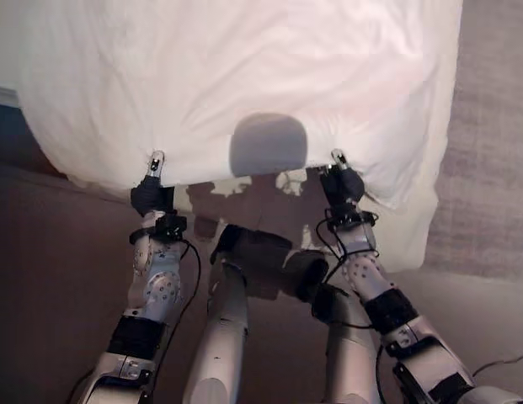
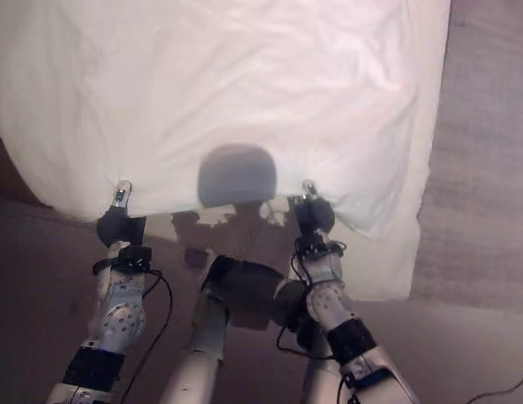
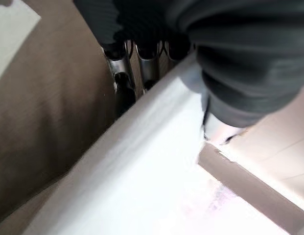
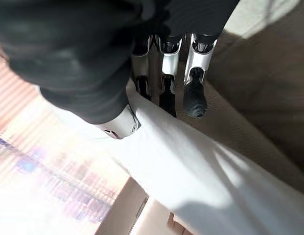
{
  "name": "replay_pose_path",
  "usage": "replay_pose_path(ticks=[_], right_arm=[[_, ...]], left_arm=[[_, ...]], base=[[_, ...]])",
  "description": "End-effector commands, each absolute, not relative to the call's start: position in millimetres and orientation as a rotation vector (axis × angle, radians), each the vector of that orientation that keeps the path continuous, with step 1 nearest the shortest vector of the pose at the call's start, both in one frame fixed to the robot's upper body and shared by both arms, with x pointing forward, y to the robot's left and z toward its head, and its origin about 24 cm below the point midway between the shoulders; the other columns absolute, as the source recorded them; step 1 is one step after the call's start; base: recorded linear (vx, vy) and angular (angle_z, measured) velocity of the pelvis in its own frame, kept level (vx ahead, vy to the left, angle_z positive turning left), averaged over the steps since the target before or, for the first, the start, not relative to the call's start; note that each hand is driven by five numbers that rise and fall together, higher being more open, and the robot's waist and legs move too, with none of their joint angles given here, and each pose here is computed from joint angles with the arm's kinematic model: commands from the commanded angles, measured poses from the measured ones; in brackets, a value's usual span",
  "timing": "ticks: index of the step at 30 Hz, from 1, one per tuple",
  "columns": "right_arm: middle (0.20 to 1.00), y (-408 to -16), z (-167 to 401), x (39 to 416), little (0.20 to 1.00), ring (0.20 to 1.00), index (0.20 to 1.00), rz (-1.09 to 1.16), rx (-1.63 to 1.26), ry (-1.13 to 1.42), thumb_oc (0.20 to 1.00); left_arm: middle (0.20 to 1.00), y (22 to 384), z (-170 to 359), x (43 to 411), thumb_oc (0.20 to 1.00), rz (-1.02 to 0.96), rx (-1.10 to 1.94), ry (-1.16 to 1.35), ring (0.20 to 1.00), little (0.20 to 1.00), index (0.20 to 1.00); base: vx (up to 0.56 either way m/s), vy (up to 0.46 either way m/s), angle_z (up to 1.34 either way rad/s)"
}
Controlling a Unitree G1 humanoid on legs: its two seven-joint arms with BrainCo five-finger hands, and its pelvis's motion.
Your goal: Make the bed
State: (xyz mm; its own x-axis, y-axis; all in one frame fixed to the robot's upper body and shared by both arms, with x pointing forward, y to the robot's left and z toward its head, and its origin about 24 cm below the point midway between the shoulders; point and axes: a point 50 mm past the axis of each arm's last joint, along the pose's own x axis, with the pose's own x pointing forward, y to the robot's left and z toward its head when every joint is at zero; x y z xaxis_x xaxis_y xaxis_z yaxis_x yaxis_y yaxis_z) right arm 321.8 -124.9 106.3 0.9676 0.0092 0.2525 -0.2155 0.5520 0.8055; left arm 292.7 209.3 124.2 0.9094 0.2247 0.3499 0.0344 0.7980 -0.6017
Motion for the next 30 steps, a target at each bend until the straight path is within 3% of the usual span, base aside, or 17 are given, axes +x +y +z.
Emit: replay_pose_path(ticks=[1, 5, 12, 21, 30], right_arm=[[0.2, -239.6, 137.0, 296.0, 0.2, 0.2, 0.2, -0.234, 0.963, -0.604, 0.2], [0.2, -245.1, 114.2, 285.3, 0.2, 0.2, 0.2, -0.286, 0.977, -0.558, 0.2], [0.2, -223.4, 100.3, 291.8, 0.2, 0.2, 0.2, -0.178, 0.962, -0.455, 0.2], [0.2, -228.6, 120.9, 306.8, 0.2, 0.2, 0.2, -0.145, 0.904, -0.46, 0.2], [0.2, -257.8, 105.2, 280.6, 0.2, 0.2, 0.2, -0.301, 0.832, -0.464, 0.2]], left_arm=[[0.2, 287.9, 173.7, 249.3, 0.2, 0.34, -0.52, -0.775, 0.2, 0.2, 0.2], [0.2, 299.7, 169.0, 232.7, 0.2, 0.354, -0.413, -0.748, 0.2, 0.2, 0.2], [0.2, 314.6, 158.9, 212.4, 0.2, 0.458, -0.402, -0.749, 0.2, 0.2, 0.2], [0.2, 317.4, 153.5, 205.1, 0.2, 0.5, -0.413, -0.74, 0.2, 0.2, 0.2], [0.2, 298.3, 153.7, 215.2, 0.2, 0.377, -0.363, -0.698, 0.2, 0.2, 0.2]], base=[[-0.05, 0.776, 0.03], [-0.01, 0.486, 0.17], [-0.08, 0.323, -0.96], [-0.18, 0.341, -0.82], [-0.1, 0.428, 0.99]])
